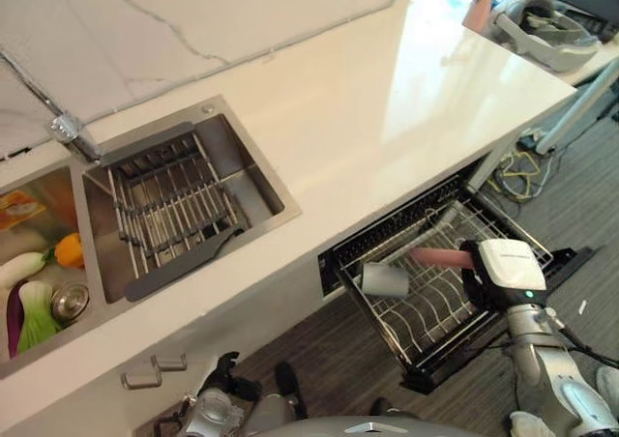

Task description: Place the dishes in the dishwasher.

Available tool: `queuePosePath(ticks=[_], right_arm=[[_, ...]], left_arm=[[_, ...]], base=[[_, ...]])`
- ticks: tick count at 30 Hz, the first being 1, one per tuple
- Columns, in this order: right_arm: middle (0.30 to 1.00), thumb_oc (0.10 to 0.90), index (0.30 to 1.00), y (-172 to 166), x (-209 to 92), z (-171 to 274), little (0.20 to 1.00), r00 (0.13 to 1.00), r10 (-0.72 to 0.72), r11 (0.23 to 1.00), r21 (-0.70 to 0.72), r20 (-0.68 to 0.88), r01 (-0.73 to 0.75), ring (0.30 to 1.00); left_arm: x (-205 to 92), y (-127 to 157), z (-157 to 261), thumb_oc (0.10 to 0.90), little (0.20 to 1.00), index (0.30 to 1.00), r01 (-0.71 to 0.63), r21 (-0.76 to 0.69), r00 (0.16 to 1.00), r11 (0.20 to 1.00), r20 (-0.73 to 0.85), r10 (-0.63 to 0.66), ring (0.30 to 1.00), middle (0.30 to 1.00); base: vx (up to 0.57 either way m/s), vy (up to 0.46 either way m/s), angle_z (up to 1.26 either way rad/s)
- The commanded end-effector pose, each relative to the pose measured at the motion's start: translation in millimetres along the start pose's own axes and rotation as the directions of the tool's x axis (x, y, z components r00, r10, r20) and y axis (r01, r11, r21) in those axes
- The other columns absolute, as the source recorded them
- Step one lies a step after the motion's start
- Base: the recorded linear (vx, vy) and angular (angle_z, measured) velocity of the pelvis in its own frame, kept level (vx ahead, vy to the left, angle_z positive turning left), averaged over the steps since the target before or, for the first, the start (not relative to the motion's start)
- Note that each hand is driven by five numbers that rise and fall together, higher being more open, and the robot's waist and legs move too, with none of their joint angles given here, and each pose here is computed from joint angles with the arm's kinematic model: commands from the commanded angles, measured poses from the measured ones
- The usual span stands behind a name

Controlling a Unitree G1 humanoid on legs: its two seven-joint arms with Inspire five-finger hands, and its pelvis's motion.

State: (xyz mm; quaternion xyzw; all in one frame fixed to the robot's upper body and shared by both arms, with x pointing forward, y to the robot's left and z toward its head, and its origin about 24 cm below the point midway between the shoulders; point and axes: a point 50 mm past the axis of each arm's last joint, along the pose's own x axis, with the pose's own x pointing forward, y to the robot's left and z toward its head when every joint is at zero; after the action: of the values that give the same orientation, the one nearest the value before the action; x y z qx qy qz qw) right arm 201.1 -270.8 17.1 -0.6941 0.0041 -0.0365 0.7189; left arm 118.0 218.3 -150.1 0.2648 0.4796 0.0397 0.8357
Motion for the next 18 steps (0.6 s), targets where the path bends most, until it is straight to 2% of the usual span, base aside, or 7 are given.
queuePosePath(ticks=[1,9,10,18], right_arm=[[0.300,0.400,0.300,-38,27,-8,0.300,0.989,-0.136,0.982,-0.128,0.060,0.142,0.300],[0.300,0.400,0.300,-25,29,-15,0.300,0.996,-0.085,0.983,-0.160,0.018,0.087,0.300],[0.900,0.800,0.900,-24,28,-18,0.900,0.997,-0.083,0.983,-0.165,0.005,0.083,0.900],[0.900,0.800,0.900,-41,29,-22,0.900,0.986,-0.168,0.980,-0.113,-0.026,0.164,0.900]], left_arm=[[1,1,-9,0.800,0.900,0.900,0.011,0.045,0.999,0.999,-0.036,-0.010,0.900,0.900],[-2,-4,-13,0.800,0.900,0.900,0.020,0.021,0.998,1.000,-0.055,-0.019,0.900,0.900],[-2,-5,-14,0.800,0.900,0.900,0.024,0.022,0.998,0.999,-0.056,-0.023,0.900,0.900],[-2,-8,-12,0.800,0.900,0.900,0.032,0.006,0.998,0.999,-0.059,-0.032,0.900,0.900]], base=[[0.01,-0.016,0.15],[0.01,-0.019,0.12],[0.00,0.000,0.00],[0.00,0.000,0.00]])
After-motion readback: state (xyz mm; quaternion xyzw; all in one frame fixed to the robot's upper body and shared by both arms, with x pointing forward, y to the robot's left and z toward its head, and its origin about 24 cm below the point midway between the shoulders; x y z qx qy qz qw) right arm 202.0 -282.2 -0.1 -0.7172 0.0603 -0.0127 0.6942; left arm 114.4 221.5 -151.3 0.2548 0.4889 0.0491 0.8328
